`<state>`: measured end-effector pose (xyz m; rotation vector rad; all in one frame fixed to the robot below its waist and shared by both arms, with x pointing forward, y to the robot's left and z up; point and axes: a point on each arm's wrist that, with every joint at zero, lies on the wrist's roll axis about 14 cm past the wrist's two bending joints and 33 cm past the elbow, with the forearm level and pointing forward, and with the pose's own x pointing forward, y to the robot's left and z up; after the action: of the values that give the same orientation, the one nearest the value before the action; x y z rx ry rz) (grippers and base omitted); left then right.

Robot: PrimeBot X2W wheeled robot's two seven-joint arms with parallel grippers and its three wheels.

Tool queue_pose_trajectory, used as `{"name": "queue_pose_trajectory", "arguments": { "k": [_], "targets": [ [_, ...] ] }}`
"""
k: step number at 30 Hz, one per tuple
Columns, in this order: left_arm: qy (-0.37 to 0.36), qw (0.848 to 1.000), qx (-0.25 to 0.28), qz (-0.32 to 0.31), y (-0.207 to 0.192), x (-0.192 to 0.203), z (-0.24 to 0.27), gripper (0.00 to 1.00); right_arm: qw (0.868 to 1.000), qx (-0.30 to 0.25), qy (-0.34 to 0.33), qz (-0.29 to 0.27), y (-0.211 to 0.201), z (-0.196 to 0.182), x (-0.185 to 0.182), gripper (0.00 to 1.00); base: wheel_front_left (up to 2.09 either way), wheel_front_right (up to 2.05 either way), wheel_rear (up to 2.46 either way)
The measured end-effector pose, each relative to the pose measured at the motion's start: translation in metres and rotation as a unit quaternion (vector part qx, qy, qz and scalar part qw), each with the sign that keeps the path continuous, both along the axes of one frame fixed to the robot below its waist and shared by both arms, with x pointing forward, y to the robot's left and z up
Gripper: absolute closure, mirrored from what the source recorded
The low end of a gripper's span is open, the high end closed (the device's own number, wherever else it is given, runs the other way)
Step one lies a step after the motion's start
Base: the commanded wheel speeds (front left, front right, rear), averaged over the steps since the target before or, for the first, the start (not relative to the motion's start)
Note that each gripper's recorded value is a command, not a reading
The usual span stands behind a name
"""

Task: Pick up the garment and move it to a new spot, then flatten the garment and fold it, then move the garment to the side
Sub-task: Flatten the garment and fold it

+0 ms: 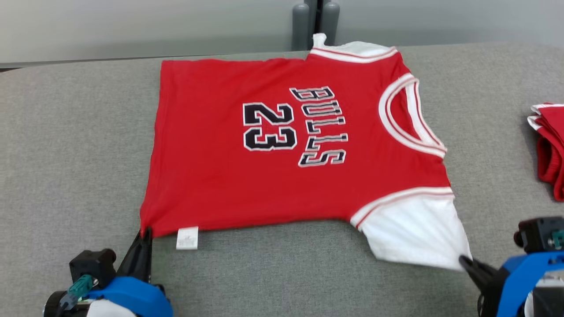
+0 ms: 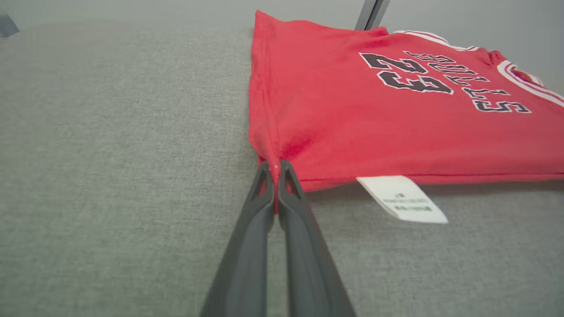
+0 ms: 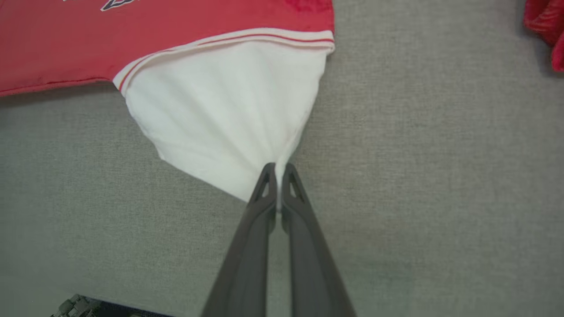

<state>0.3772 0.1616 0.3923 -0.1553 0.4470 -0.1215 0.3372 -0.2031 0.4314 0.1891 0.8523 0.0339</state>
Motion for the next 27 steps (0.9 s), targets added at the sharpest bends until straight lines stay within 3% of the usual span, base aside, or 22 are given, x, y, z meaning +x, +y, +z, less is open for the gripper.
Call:
{"name": "queue_pose_trajectory", "arguments": {
  "k": [8,14,20,23,27],
  "targets": [
    [0.069,0.995,0.048,-0.059,0.008,-0.037,-0.005,1.00,0.996,0.025,0.081,0.007,0.004,-0.015,-0.044,1.00,0.00,0.00,0.00],
    [0.099,0.988,0.042,-0.108,-0.003,-0.046,0.000,1.00,1.000,0.013,0.021,0.007,0.003,0.007,-0.025,1.00,0.00,0.00,0.00],
    [0.070,0.989,0.002,-0.129,-0.021,-0.013,0.024,1.00,0.996,0.006,-0.082,0.025,0.015,0.044,0.028,1.00,0.00,0.00,0.00],
    [0.067,0.988,-0.066,-0.122,-0.035,0.006,0.036,1.00,0.993,0.015,-0.106,0.044,0.024,0.054,0.049,1.00,0.00,0.00,0.00],
    [0.089,0.981,-0.119,-0.126,-0.041,0.023,0.040,1.00,0.988,0.040,-0.133,0.074,0.038,0.066,0.077,1.00,0.00,0.00,0.00]
  ]
}}
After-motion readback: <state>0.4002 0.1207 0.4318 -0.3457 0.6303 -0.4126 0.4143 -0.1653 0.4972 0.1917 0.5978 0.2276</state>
